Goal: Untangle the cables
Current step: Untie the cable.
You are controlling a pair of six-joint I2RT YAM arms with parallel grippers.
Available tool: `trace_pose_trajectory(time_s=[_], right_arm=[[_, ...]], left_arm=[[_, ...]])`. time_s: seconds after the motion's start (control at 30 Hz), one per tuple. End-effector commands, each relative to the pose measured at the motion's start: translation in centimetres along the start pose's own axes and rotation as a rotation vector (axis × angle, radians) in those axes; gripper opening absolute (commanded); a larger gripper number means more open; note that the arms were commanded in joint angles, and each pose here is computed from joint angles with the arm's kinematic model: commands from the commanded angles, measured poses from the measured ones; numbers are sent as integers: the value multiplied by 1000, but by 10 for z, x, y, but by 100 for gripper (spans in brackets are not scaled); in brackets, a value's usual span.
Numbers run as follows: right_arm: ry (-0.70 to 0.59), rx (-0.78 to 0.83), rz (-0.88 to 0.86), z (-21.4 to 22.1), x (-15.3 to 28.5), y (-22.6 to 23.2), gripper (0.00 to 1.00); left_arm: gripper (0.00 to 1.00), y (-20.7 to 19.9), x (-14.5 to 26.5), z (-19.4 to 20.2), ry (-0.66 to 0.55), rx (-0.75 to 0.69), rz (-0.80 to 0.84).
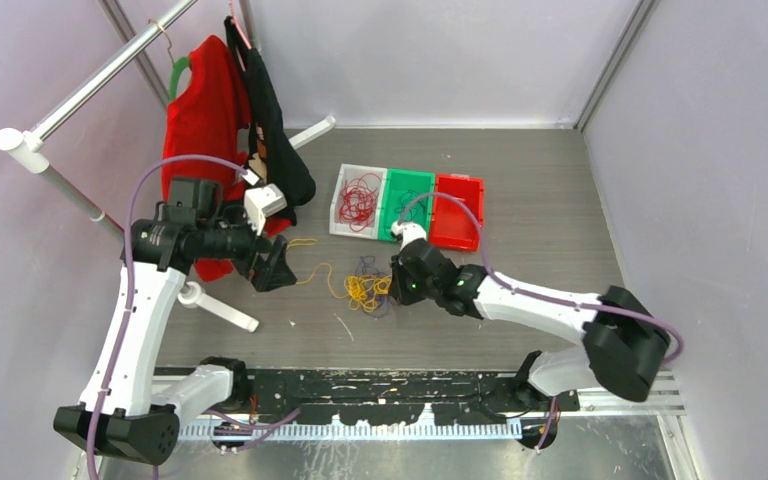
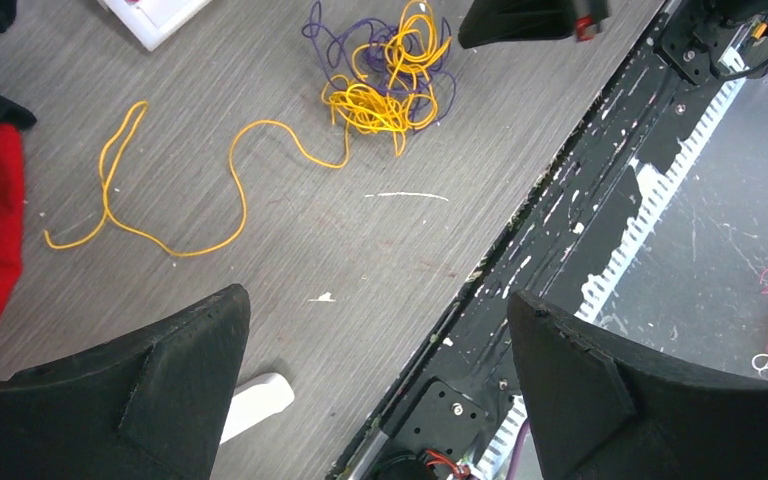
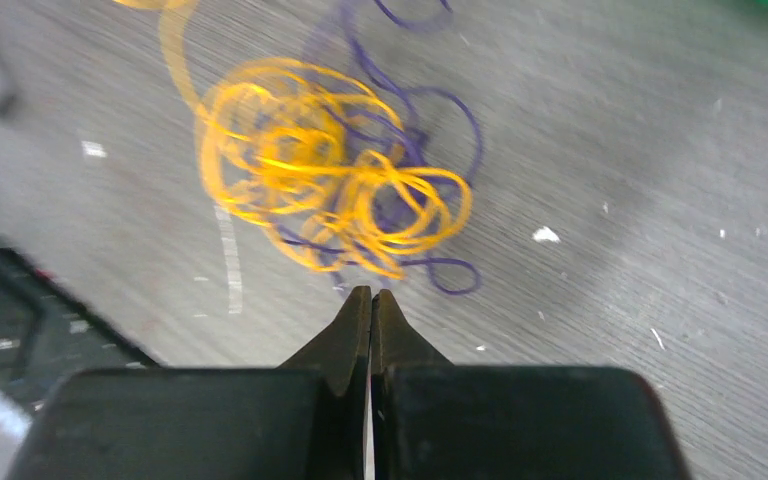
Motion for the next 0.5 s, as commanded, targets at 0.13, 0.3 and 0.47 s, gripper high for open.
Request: trace_pose_trajectory(time_s=[0.13, 0.3, 0.47], right_arm=[[-142, 99, -242, -83, 89, 59, 1], [-93, 125, -59, -59, 66, 28, 37], [-66, 82, 10, -15, 31, -6, 64]], left_arm=[[100, -9, 20, -23, -105, -140, -4], [99, -11, 23, -26, -106, -143, -7], [100, -13, 25, -24, -112, -147, -8]])
Point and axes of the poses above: each gripper's point midway between its finger pads, its own x axis back along the fingers, its own y axis along the line the jaws close on, z = x × y, the point moved 9 cm from there along x, back along the fingers, and after that the axes turned 7 degrees about -x, right-handed, at the moved point
